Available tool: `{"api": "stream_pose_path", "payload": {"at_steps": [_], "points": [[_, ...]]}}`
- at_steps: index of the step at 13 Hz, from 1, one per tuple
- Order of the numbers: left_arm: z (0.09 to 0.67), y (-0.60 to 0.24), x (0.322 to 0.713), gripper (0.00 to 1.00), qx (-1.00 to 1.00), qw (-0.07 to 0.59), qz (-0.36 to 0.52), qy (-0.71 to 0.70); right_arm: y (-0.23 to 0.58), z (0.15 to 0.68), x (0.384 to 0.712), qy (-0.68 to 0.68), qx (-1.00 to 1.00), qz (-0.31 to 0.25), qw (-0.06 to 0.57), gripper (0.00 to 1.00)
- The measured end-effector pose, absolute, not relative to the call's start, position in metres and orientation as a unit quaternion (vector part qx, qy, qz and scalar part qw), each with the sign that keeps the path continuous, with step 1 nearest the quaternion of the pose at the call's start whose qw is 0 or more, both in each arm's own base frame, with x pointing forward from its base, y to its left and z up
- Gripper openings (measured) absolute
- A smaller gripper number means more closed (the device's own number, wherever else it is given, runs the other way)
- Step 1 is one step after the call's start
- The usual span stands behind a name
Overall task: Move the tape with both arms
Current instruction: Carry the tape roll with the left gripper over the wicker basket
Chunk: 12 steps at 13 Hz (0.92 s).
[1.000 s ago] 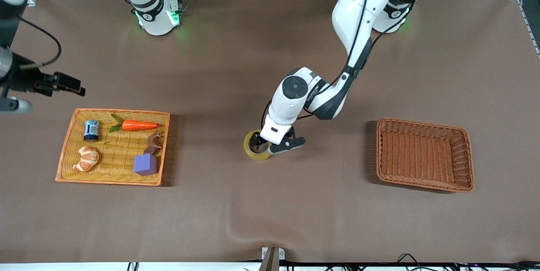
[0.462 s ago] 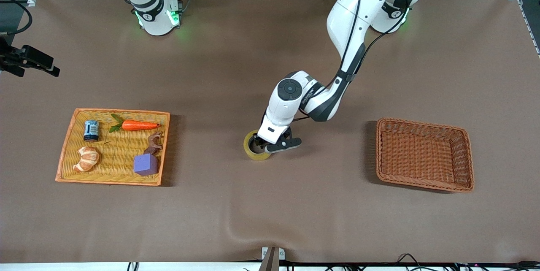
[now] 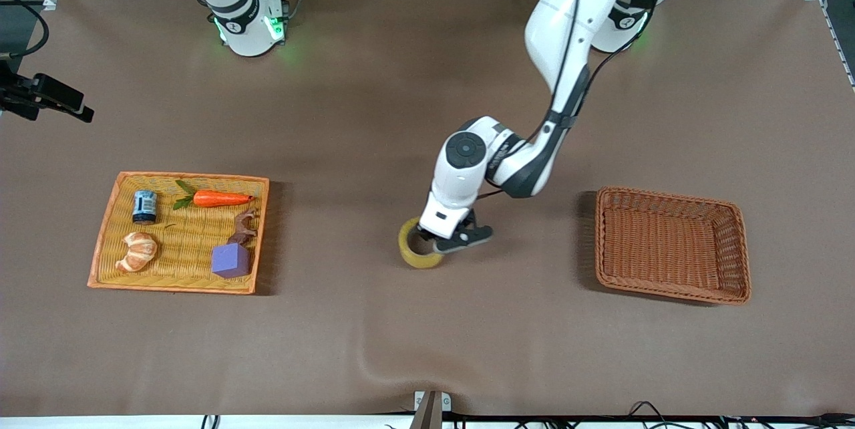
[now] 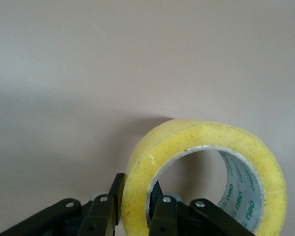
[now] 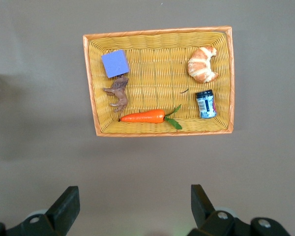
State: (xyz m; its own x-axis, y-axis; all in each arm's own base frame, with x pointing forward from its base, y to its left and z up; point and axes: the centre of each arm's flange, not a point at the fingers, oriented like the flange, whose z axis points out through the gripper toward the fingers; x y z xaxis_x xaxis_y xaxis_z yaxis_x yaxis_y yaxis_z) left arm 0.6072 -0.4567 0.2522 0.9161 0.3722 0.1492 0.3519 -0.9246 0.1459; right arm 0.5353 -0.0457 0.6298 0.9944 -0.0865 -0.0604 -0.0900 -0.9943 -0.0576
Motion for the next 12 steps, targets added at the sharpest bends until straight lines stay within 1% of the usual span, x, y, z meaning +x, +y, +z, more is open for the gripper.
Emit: {"api": "stream_pose_path", "payload": {"at_steps": [2, 3, 4, 5, 8, 10, 12], "points": [[0.329, -0.393, 0.639, 0.23, 0.974, 0.035, 0.079, 0.208, -0.046, 0.629, 0.535, 0.045, -0.998, 0.029, 0.03, 1.0], [0.357, -0.356, 0.65, 0.23, 0.975, 0.027, 0.076, 0.207, -0.046, 0.629, 0.535, 0.045, -0.998, 0.029, 0.028, 1.0], [0.373, -0.316, 0.659, 0.23, 0.977, 0.019, 0.073, 0.2, -0.047, 0.629, 0.535, 0.045, -0.998, 0.029, 0.022, 1.0], [0.379, -0.274, 0.665, 0.23, 0.981, 0.011, 0.069, 0.183, -0.048, 0.629, 0.535, 0.045, -0.998, 0.029, 0.015, 1.0], [0.372, -0.133, 0.679, 0.23, 0.994, -0.014, 0.046, 0.103, -0.045, 0.629, 0.536, 0.04, -0.999, 0.029, 0.004, 1.0], [0.358, -0.047, 0.681, 0.23, 0.997, -0.023, 0.027, 0.065, -0.044, 0.629, 0.536, 0.039, -0.999, 0.03, 0.002, 1.0], [0.343, 0.016, 0.679, 0.23, 0.999, -0.026, 0.016, 0.037, -0.044, 0.629, 0.536, 0.039, -0.999, 0.03, 0.002, 1.0]]}}
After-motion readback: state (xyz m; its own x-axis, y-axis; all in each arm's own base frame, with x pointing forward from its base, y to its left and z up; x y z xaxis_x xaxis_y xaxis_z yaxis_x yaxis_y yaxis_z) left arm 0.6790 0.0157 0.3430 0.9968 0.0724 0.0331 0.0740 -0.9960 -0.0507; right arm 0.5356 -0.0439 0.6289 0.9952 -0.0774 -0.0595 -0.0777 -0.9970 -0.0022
